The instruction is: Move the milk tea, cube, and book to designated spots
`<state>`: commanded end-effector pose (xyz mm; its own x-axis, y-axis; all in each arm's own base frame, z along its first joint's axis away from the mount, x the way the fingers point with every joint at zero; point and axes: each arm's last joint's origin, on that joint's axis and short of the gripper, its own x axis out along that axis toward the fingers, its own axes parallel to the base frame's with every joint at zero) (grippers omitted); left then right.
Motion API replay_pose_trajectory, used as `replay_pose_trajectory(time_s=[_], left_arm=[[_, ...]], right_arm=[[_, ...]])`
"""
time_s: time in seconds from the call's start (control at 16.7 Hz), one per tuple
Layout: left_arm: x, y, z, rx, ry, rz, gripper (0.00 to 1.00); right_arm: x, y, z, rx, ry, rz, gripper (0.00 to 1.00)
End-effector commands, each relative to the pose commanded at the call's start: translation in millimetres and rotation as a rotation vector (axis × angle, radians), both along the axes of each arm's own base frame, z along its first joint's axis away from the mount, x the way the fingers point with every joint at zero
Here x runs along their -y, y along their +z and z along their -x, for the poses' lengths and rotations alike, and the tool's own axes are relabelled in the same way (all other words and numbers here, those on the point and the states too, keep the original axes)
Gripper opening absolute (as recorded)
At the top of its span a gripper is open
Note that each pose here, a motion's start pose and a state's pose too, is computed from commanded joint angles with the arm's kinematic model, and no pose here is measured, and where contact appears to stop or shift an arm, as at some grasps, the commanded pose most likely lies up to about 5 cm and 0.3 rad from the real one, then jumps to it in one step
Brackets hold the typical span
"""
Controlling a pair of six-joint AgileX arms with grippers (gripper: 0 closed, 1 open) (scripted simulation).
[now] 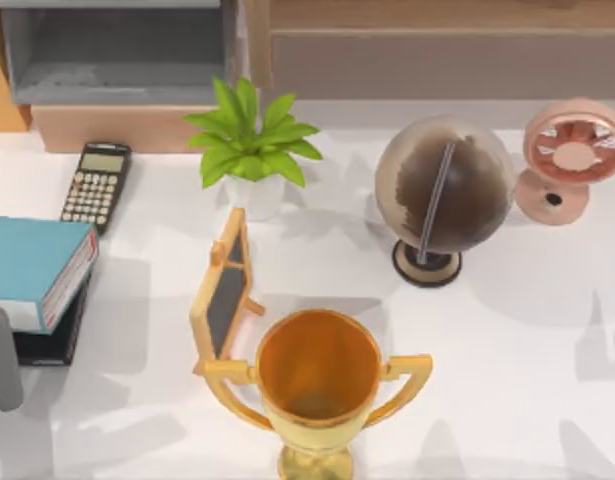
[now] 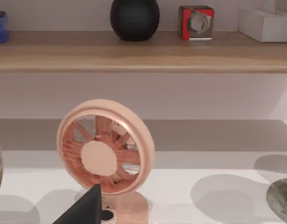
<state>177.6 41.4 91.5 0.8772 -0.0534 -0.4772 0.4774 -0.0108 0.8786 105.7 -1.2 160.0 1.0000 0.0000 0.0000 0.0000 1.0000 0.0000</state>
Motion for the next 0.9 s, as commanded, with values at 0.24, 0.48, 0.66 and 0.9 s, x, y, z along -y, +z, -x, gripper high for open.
replay_pose_trajectory(time_s=[0.24, 0.48, 0.66, 0.9], left_arm=[[-2.2, -4.7, 6.0, -0.023, 0.012, -0.018, 0.0], [-2.3, -2.2, 2.3, -0.005, 0.007, -0.025, 0.0], [-2.2, -4.9, 1.7, -0.015, 0.01, -0.021, 0.0], [-2.1, -6.7, 1.4, -0.023, 0.012, -0.018, 0.0]], right_arm=[[0.0, 0.0, 0.0, 0.0, 0.0, 0.0, 1.0], [0.0, 0.0, 0.0, 0.0, 0.0, 0.0, 1.0], [0.0, 0.0, 0.0, 0.0, 0.0, 0.0, 1.0], [0.0, 0.0, 0.0, 0.0, 0.0, 0.0, 1.0]])
